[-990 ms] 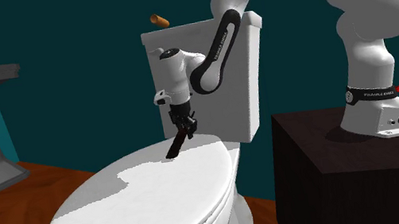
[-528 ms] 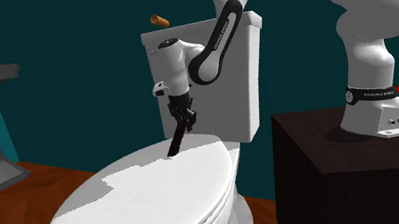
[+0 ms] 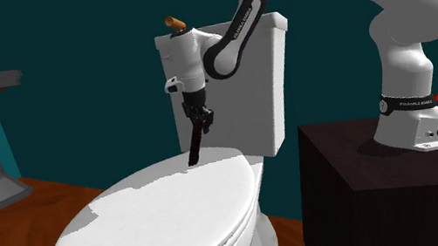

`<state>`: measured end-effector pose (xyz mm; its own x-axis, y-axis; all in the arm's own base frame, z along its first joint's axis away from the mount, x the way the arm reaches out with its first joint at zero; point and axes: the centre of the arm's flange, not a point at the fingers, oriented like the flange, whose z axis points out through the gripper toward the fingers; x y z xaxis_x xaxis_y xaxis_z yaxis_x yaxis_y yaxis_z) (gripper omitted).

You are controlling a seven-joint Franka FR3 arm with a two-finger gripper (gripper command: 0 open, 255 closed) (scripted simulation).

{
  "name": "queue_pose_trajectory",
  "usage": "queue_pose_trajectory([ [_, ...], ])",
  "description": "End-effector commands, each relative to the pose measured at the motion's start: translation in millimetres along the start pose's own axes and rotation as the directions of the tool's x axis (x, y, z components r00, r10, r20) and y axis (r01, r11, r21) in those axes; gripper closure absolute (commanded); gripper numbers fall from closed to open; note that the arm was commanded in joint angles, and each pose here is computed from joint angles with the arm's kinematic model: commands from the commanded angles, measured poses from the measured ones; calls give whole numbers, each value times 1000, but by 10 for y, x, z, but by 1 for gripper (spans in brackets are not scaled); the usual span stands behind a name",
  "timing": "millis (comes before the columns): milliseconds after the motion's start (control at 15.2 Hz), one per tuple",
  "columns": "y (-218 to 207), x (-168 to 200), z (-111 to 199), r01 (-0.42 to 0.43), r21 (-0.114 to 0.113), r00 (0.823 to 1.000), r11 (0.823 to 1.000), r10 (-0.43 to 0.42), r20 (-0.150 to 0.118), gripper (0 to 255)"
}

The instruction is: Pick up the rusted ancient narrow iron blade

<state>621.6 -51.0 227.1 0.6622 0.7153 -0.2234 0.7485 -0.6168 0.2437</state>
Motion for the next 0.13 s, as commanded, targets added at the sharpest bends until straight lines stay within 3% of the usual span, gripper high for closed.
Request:
queue_pose_trajectory([
  [0,21,-16,-50,0,0,1000,1000,0,0,255],
  [66,21,-16,-50,0,0,1000,1000,0,0,255],
])
